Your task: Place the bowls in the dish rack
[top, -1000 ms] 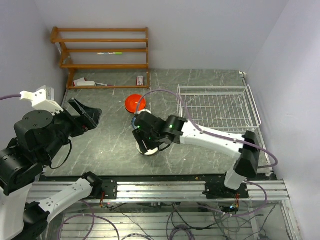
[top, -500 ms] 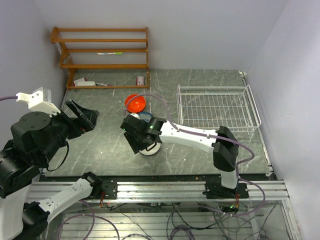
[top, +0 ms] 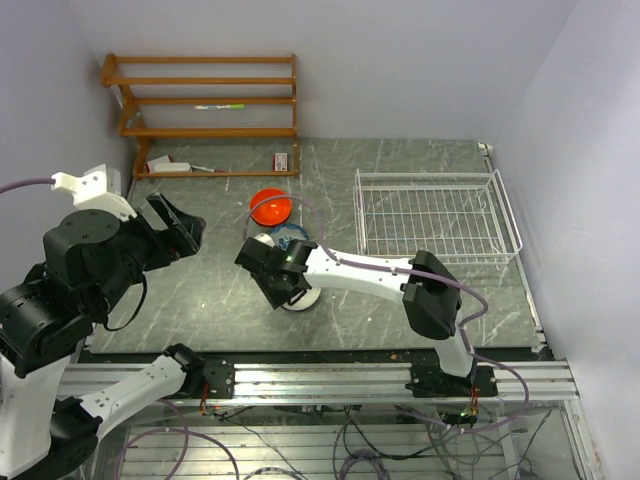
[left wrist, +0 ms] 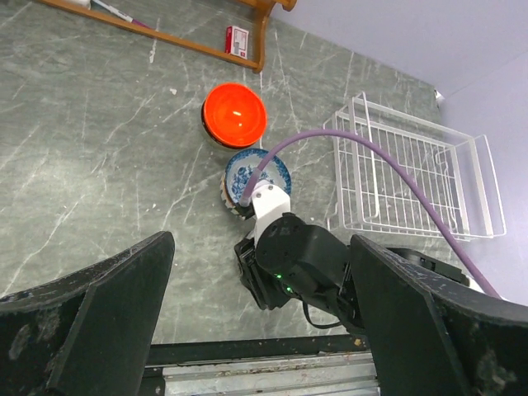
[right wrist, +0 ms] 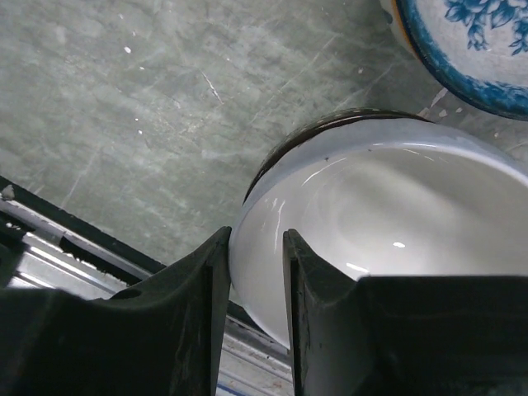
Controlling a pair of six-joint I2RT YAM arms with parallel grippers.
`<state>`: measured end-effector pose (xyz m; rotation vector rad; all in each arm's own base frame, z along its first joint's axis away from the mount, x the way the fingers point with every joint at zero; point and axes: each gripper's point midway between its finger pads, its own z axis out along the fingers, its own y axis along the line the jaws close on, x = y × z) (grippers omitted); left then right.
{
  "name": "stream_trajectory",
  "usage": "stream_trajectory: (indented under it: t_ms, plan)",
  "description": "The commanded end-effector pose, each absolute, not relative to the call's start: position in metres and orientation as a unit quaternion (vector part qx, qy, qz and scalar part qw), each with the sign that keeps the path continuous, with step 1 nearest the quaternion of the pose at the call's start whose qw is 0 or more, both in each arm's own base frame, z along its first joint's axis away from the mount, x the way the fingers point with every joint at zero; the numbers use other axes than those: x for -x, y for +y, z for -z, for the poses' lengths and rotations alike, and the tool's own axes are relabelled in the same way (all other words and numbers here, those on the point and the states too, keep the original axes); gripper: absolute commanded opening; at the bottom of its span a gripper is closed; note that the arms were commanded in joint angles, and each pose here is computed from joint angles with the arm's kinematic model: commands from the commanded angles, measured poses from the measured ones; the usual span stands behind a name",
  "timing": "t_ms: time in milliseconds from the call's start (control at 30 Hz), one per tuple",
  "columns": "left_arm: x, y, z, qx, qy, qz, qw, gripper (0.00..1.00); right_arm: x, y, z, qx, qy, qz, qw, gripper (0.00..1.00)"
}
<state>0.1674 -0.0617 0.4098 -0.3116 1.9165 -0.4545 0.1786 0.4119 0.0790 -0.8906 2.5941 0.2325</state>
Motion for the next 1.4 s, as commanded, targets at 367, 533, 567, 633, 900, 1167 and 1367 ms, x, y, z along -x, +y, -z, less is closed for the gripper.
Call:
stream_trajectory:
  t_ms: [367,533,567,633,900,1167,1367]
  plan:
    - [-0.164,-0.052,-0.413,0.135,0.799,0.181,0.558,0.99,-0.183,0.408,-0.077,0.331,0.921,-0.052,0.201,0.01]
    - [-0.16,-0.047,-0.414,0.141,0.795,0.183,0.561,0.99,-0.181,0.414,-0.096,0.332,0.917,-0.076,0.21,0.0]
    - [-0.159,-0.046,-0.415,0.142,0.794,0.184,0.562,0.99,-0.18,0.415,-0.099,0.333,0.916,-0.08,0.21,0.0]
    - [-0.158,-0.045,-0.415,0.143,0.793,0.183,0.563,0.99,-0.18,0.419,-0.121,0.33,0.911,-0.103,0.224,0.0]
    - [-0.158,-0.044,-0.419,0.142,0.791,0.183,0.566,0.99,-0.168,0.439,-0.21,0.327,0.879,-0.229,0.26,0.0]
    - [-0.159,-0.047,-0.426,0.137,0.788,0.189,0.57,0.99,-0.202,0.413,-0.303,0.245,0.84,-0.386,0.293,0.0]
    - [-0.162,-0.052,-0.429,0.133,0.788,0.195,0.568,0.99,-0.26,0.345,-0.351,0.187,0.804,-0.458,0.328,0.0]
